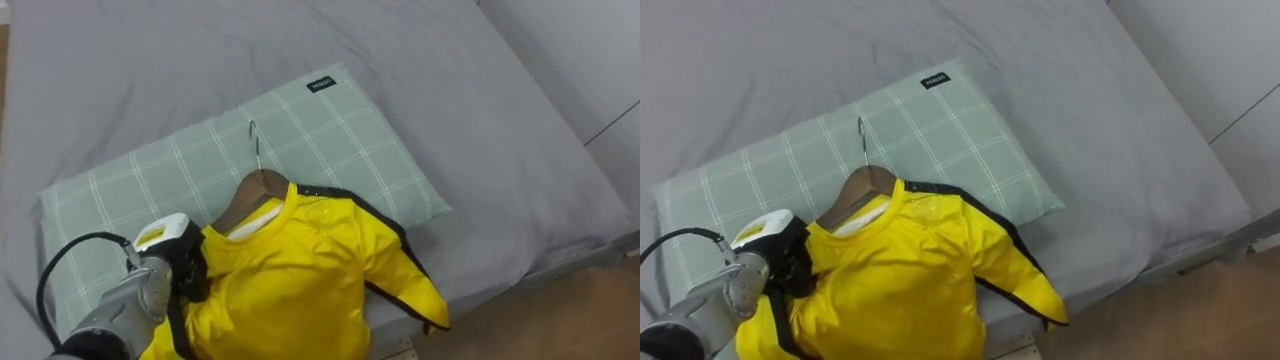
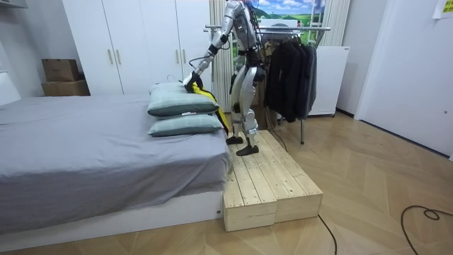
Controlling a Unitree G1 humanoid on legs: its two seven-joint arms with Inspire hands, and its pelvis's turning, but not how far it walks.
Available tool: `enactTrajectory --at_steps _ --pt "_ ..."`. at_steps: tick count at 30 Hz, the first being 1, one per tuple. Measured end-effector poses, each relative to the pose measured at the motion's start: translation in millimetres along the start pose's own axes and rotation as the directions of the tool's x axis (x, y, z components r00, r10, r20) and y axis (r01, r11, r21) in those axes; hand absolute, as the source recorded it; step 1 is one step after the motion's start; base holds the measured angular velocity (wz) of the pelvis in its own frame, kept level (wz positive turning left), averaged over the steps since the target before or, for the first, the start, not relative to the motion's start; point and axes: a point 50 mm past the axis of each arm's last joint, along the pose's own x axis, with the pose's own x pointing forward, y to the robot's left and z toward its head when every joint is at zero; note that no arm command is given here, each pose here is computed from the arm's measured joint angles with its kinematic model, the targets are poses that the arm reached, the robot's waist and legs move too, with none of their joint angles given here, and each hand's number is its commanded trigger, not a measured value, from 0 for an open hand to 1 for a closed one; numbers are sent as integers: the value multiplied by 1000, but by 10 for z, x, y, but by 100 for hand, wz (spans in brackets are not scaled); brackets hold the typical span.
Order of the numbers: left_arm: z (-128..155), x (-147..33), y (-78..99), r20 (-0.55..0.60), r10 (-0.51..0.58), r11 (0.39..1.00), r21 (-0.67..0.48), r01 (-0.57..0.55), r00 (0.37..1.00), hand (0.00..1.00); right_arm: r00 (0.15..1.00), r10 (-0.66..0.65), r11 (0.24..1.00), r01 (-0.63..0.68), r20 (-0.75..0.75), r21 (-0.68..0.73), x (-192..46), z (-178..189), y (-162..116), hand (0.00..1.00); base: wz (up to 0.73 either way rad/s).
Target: Hang clothes
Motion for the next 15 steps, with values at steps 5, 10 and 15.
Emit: enactTrajectory --at_steps 5,10,15 --pt "-3 -3 -25 -2 -15 1000 -1 15 1000 100 1000 -5 1000 5 0 2 0 0 -3 0 -3" --pt "-13 -4 -43 -5 -27 1000 -6 27 1000 100 1000 -3 1000 3 -4 8 2 -3 -7 0 -1" --pt "-26 -6 -56 -8 -32 999 -10 32 999 100 1000 11 1000 -11 9 7 9 41 -4 0 -4"
